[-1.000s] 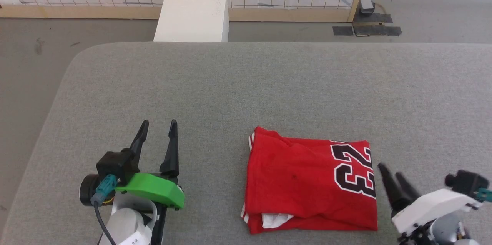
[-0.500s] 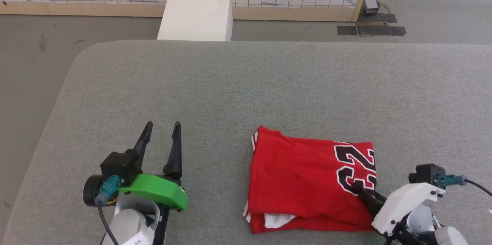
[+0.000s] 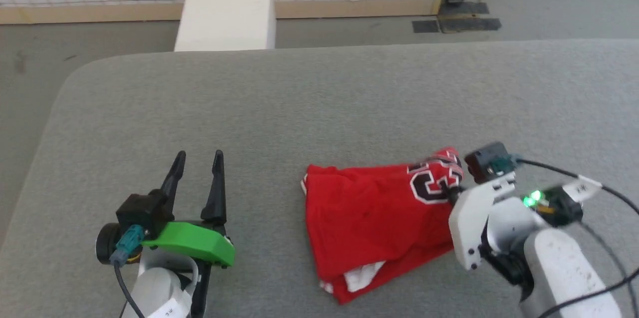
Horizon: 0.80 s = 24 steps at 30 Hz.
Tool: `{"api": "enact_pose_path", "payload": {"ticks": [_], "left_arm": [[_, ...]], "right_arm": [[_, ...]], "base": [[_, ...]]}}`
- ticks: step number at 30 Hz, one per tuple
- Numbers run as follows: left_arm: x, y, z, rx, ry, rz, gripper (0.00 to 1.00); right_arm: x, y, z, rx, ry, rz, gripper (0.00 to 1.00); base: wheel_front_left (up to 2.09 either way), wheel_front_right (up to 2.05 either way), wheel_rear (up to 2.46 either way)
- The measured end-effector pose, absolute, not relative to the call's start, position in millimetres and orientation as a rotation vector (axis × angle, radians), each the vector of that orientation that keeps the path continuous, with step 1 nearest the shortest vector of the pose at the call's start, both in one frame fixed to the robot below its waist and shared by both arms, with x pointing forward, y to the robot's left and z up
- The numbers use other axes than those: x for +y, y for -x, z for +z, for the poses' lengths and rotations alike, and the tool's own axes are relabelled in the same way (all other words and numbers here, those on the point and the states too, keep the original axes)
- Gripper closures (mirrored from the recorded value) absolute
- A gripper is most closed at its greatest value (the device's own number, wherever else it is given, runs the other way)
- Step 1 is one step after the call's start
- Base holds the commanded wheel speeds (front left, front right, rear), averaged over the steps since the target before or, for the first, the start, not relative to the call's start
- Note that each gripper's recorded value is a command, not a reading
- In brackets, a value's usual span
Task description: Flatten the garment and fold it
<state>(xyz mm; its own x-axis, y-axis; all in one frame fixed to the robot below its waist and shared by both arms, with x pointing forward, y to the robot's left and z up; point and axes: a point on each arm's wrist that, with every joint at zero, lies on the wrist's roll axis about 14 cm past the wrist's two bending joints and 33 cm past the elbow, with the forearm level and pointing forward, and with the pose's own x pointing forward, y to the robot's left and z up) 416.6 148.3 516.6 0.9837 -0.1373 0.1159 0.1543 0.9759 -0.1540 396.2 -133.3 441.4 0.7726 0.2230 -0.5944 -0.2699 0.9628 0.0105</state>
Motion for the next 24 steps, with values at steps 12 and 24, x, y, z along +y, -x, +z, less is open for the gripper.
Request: {"api": "enact_pose_path", "payload": {"ticks": [12,24], "left_arm": [[74.8,-463.2,530.3,-0.163,0.157,-0.350,0.00],[33.4,-513.3,491.3,-0.129,0.128,-0.492,0.00]], "right_arm": [[-271.4,-421.6,476.8,0.636,0.675,0.138,1.00],[-440.3,-416.8,483.2,0.748,0.701,-0.248,1.00]], "base": [[0.00,0.00,0.00],[0.00,0.00,0.00]]}}
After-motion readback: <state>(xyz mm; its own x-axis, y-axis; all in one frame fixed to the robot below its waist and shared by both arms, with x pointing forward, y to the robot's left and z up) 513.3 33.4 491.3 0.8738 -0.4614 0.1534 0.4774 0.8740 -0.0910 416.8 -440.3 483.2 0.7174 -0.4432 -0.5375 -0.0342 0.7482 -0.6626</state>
